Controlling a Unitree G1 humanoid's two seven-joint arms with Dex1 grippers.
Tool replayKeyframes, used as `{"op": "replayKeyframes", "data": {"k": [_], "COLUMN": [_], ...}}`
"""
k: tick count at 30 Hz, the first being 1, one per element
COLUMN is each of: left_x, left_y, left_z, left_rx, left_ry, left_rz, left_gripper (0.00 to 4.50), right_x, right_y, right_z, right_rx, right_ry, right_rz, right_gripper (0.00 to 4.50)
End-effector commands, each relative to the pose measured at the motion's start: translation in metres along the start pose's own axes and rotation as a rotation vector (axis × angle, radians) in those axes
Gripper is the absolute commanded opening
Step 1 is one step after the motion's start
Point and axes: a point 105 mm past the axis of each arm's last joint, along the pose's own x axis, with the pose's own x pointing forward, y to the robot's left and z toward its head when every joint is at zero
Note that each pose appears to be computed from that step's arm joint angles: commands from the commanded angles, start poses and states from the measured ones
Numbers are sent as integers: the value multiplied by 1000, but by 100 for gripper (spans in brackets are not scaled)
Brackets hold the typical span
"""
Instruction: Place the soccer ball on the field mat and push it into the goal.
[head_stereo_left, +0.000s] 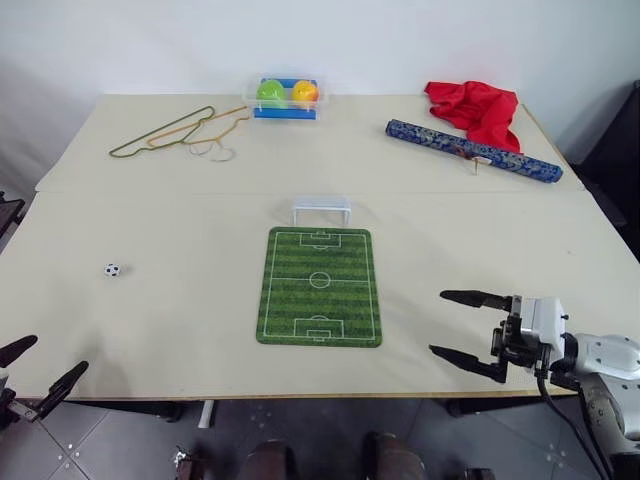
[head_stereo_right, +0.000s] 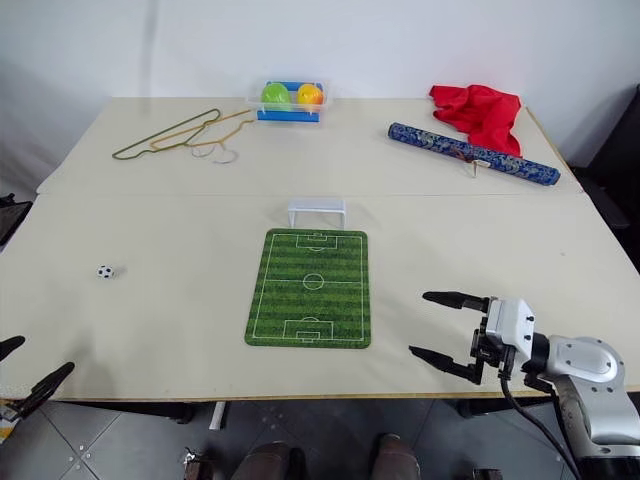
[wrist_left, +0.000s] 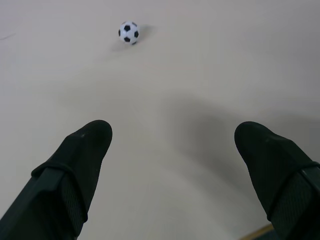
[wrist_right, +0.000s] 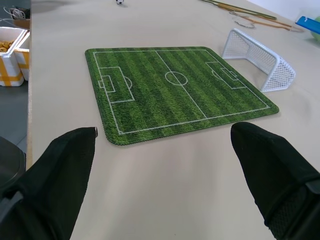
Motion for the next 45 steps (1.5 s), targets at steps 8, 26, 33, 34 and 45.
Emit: {"op": "replayKeyframes", "data": {"k": [8, 26, 33, 34, 45], "left_x": [-3, 111, 142, 141, 137], "left_y": [6, 36, 38, 37, 28], "left_z": [1, 48, 34, 32, 14], "left_rx": [-206, -334, -379, -386, -425], "left_ry": [-92, -225, -123, -117, -82], "left_rz": [85, 206, 204, 200, 170], "left_gripper": [449, 449, 449, 449, 100], "right_x": [40, 53, 46, 44, 28], "right_y": [-4, 18, 23, 24, 35], "right_z": [48, 61, 50, 46, 29], "right_rx": [71, 49, 58, 58, 53], "right_ry": [-281, -482, -468, -463, -442], "right_rz": [39, 98, 72, 59, 5], "right_gripper": [450, 450, 450, 450, 450]}}
